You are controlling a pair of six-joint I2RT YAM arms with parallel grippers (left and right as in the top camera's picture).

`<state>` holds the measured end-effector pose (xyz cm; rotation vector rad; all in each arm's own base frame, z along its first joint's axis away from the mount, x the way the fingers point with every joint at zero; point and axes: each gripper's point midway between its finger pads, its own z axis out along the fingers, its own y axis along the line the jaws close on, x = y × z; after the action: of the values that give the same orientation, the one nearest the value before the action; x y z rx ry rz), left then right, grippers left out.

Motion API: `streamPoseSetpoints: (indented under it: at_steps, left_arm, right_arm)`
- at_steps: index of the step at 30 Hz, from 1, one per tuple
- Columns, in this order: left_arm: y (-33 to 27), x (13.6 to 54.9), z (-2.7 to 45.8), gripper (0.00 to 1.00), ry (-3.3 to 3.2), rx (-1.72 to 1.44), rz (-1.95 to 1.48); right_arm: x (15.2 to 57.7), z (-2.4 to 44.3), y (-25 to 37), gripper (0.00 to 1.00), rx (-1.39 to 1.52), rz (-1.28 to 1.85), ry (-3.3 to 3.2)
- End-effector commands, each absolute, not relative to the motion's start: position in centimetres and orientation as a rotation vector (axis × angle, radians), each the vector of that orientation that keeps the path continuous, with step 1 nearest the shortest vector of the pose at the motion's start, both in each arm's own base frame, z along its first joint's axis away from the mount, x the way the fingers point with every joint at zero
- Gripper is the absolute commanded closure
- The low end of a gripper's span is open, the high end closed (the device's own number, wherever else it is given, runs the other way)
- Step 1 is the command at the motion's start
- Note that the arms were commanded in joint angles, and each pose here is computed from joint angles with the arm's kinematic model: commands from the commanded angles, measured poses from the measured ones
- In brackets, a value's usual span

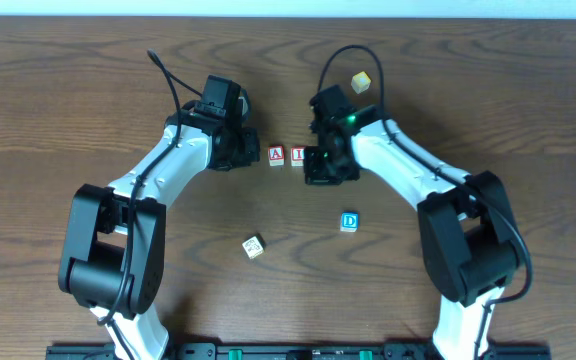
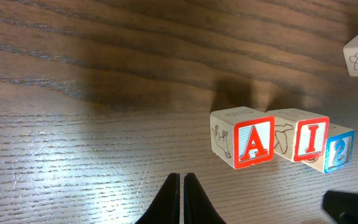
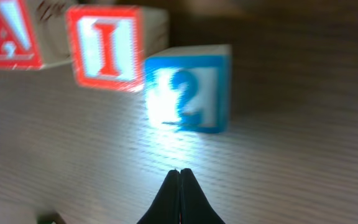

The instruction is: Spell out Ai2

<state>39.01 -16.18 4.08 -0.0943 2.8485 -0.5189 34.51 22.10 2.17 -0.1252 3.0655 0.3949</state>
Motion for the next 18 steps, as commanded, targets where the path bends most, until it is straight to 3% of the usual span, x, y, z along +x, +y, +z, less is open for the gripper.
streamPoseSetpoints:
  at_steps: [1, 18]
  left_arm:
    - [-16.4, 39.5, 4.2, 0.95, 2.842, -0.056, -0.519]
    - [-16.3, 39.5, 4.2, 0.94, 2.845, -0.06, -0.518]
  right_arm:
    - [34.6, 1.1, 21.8, 0.99, -0.123, 0.329, 3.076]
    - [35.1, -0.7, 21.1, 0.99, -0.116, 0.221, 3.071]
